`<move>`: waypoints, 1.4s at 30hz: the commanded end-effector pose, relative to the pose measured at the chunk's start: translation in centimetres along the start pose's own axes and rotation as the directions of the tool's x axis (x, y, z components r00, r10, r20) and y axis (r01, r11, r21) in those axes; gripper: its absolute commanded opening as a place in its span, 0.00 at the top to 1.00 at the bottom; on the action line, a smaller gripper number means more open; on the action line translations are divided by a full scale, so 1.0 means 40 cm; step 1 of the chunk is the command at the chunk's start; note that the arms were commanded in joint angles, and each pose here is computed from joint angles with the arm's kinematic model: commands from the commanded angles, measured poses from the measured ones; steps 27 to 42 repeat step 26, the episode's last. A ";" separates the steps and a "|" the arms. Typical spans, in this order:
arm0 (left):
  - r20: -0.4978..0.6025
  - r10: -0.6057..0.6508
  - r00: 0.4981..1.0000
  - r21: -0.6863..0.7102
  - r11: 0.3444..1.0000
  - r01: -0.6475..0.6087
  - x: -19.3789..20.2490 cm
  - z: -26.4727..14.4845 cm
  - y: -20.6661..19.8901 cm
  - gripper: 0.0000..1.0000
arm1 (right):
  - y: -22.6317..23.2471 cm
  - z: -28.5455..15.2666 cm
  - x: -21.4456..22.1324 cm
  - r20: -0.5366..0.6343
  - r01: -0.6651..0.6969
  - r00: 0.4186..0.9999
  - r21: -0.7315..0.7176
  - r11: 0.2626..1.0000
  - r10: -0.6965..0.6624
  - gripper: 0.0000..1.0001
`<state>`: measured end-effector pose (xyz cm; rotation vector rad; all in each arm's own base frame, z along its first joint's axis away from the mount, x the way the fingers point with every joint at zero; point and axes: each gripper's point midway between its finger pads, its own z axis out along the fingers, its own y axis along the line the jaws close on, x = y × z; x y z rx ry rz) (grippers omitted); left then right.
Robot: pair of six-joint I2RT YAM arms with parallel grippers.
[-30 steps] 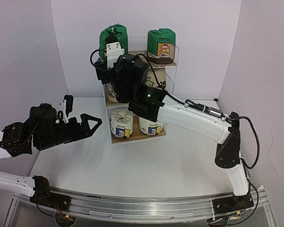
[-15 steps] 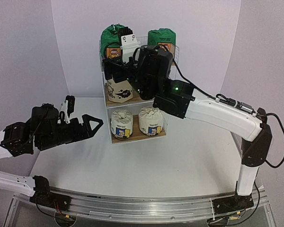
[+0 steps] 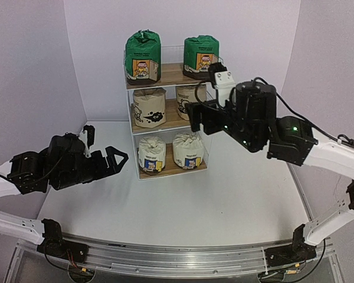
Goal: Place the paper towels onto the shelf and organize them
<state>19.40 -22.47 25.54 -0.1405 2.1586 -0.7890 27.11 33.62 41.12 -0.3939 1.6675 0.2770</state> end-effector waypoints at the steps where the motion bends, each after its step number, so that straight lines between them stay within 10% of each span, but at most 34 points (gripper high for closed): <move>1: 0.040 -0.063 0.997 -0.196 0.978 0.069 -0.019 0.014 0.082 0.00 | -0.224 -0.023 0.212 -0.261 -0.161 0.944 0.175 0.971 0.204 0.02; 14: 0.032 -0.335 0.941 -0.399 0.859 0.320 -0.085 0.144 0.450 0.00 | -0.747 -0.133 0.611 -0.320 -0.242 0.753 0.679 0.693 0.576 0.02; 42: 0.146 -0.300 0.943 -0.456 0.825 0.333 -0.145 0.059 0.469 0.00 | -0.800 -0.207 0.668 -0.299 -0.124 0.789 0.777 0.617 0.536 0.02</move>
